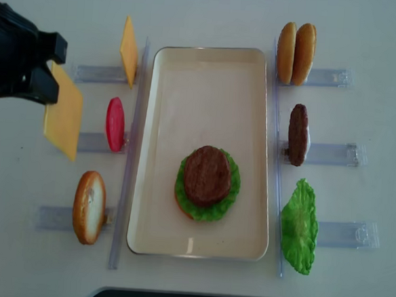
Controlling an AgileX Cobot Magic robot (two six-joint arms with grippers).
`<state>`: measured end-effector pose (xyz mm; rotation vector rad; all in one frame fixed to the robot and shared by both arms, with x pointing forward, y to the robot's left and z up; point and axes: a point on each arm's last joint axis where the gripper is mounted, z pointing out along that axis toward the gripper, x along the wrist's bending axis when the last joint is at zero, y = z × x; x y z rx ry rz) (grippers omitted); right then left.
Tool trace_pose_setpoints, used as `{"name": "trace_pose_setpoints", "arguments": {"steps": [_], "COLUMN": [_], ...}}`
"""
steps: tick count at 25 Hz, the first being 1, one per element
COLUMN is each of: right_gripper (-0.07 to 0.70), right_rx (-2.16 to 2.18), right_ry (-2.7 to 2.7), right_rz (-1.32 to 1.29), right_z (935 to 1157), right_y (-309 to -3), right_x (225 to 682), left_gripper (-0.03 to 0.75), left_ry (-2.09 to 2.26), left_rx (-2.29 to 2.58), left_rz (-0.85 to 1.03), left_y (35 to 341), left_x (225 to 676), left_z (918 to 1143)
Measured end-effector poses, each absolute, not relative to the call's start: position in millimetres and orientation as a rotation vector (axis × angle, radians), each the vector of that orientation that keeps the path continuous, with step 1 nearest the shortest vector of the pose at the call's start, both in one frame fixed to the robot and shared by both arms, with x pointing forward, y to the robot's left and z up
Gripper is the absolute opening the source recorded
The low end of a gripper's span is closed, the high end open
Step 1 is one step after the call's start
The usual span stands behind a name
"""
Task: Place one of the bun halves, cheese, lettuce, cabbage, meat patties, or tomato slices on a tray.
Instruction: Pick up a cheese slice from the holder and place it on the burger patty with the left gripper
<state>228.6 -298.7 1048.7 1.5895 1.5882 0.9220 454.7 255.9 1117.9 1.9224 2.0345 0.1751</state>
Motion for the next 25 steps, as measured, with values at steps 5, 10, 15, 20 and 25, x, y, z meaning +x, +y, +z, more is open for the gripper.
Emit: {"name": "trace_pose_setpoints", "arguments": {"steps": [5,10,15,20,25], "right_gripper": [0.577,0.577,0.577,0.577,0.577], "right_rx": [1.59,1.59,1.59,1.59,1.59], "right_ry": [1.588,1.588,1.588,1.588,1.588], "right_rz": [0.922,0.922,0.922,0.922,0.922], "right_z": [1048.7,1048.7,1048.7,1048.7,1048.7], "right_y": [-298.7,-298.7,-298.7,-298.7,-298.7], "right_x": [228.6,228.6,228.6,228.6,228.6], "left_gripper": [0.016,0.016,0.016,0.016,0.016], "left_ry": [2.055,2.025,1.933,1.77,1.598], "left_rx": [1.928,1.926,1.974,1.988,1.884], "left_rz": [0.134,0.081,-0.1,-0.393,-0.608], "left_y": [255.3,251.1,237.3,214.0,192.6], "left_x": [450.6,450.1,460.2,480.3,499.5], "left_z": [1109.1,1109.3,1098.5,1078.2,1065.5]}}
